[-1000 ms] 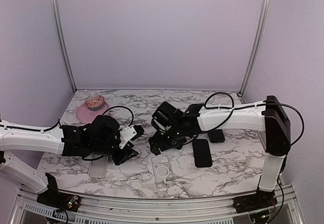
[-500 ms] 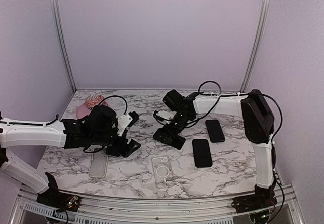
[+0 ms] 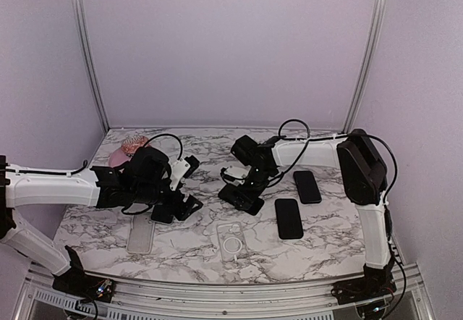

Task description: Put the phone into the phone case

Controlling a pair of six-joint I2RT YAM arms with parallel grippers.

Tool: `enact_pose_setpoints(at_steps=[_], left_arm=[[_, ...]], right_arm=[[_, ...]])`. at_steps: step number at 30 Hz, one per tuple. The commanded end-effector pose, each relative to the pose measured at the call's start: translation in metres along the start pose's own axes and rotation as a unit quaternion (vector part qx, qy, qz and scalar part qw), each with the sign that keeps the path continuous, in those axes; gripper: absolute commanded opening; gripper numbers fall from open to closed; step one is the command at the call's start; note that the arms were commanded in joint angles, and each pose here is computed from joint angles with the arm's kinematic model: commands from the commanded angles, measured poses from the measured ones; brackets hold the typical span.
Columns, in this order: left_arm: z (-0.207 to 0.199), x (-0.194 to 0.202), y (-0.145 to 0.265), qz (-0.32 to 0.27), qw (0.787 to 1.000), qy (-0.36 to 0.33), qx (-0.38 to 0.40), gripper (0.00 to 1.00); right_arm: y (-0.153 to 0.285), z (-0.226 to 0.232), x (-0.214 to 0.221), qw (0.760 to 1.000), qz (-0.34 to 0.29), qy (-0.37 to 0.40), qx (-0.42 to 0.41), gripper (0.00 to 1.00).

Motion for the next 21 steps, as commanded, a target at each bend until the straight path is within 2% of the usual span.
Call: enact_pose_setpoints(at_steps=[1, 5, 7, 12, 16, 21], left_arm=[[0.003, -0.009, 0.0, -0.014, 1.0, 0.021, 0.003, 0.97], [0.006, -0.008, -0.001, -0.012, 1.0, 0.027, 0.001, 0.97], [0.006, -0.009, -0.001, -0.012, 1.0, 0.029, 0.001, 0.97], [0.006, -0.01, -0.007, -0.009, 0.999, 0.049, 0.018, 0.97], [0.013, -0.023, -0.017, -0.038, 0.991, 0.112, 0.059, 0.96], [0.029, -0.048, -0.036, -0.078, 0.968, 0.212, 0.107, 0.95]], right_arm=[[-0.015, 0.006, 0.009, 0.999, 0.044, 0.014, 0.003, 0.78], [-0.011, 0.007, 0.005, 0.999, 0.029, 0.02, 0.0, 0.56], [-0.002, 0.006, 0.001, 1.0, 0.008, 0.022, 0.005, 0.48], [0.029, 0.004, -0.014, 0.996, -0.085, 0.021, 0.036, 0.31], [0.053, 0.007, -0.017, 0.983, -0.173, 0.015, 0.066, 0.28], [0.085, 0.016, -0.016, 0.958, -0.262, -0.003, 0.117, 0.26]])
Point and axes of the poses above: each gripper's point midway between its finger pads, its own y axis back along the fingers, its own z axis along the line the jaws close on, x = y × z, the point moved 8 cm from there along y, back along the fingers, and after that the axes turned 11 degrees about y, right-handed, at the moved point
